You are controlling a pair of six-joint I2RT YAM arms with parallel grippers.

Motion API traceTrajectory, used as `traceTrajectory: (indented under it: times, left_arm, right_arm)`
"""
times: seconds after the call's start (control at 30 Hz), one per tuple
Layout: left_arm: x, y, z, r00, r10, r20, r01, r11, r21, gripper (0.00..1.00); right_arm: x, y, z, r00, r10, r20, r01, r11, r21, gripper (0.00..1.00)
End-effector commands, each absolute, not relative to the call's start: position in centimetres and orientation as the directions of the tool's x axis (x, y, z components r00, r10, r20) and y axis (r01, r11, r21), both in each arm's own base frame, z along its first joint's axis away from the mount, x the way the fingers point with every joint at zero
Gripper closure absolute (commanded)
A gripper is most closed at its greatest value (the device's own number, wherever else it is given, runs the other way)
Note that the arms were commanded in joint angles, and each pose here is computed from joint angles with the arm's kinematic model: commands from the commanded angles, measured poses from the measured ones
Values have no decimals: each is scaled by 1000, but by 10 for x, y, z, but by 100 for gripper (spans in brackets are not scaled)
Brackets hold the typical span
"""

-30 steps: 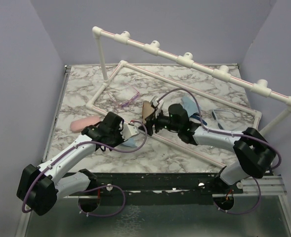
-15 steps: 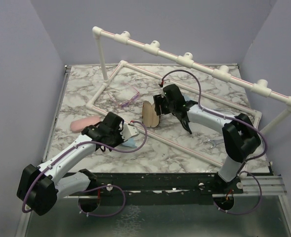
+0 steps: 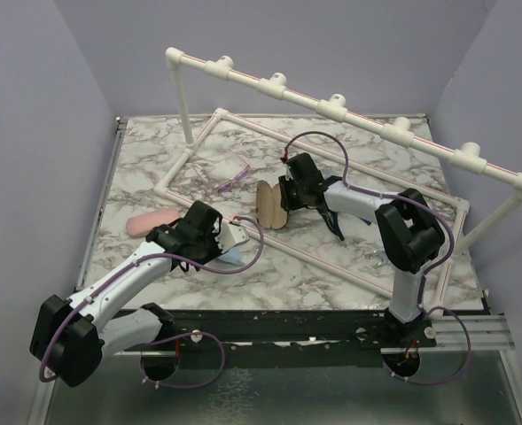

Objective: Organize the sunglasses
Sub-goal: Pick up the sunglasses case from the center of the board, then place the sunglasses case at the center of the board.

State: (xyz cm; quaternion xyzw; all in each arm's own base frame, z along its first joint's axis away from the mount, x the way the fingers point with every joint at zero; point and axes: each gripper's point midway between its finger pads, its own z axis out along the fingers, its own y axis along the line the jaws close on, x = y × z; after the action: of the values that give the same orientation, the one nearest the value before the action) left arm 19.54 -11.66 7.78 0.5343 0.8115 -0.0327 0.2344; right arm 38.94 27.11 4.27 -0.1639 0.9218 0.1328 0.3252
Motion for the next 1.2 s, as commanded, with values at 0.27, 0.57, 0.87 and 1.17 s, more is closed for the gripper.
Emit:
traceTrajectory:
  times: [0.27,0.57,0.87,1.17]
  left_arm:
    - [204,-114,89,-306,853,-423,870,431,240,100]
    - [204,-112,87,-302,862,-407,873,422,244,100]
    - [201,-106,86,-299,875,-381,876,410,253,100]
    - [200,-107,86,-300,872,-387,878,411,244,100]
  right_arm:
    - [381,282,72,-661,-327,-676,-556,818,148,94]
    - [320,285,116,-274,-553,-787,-867,496,-47,100]
    - [242,299,95,30,-677,-736,-981,119,-150,100]
    - [208,300,64,151,-696,-702,-983,-33,-180,99]
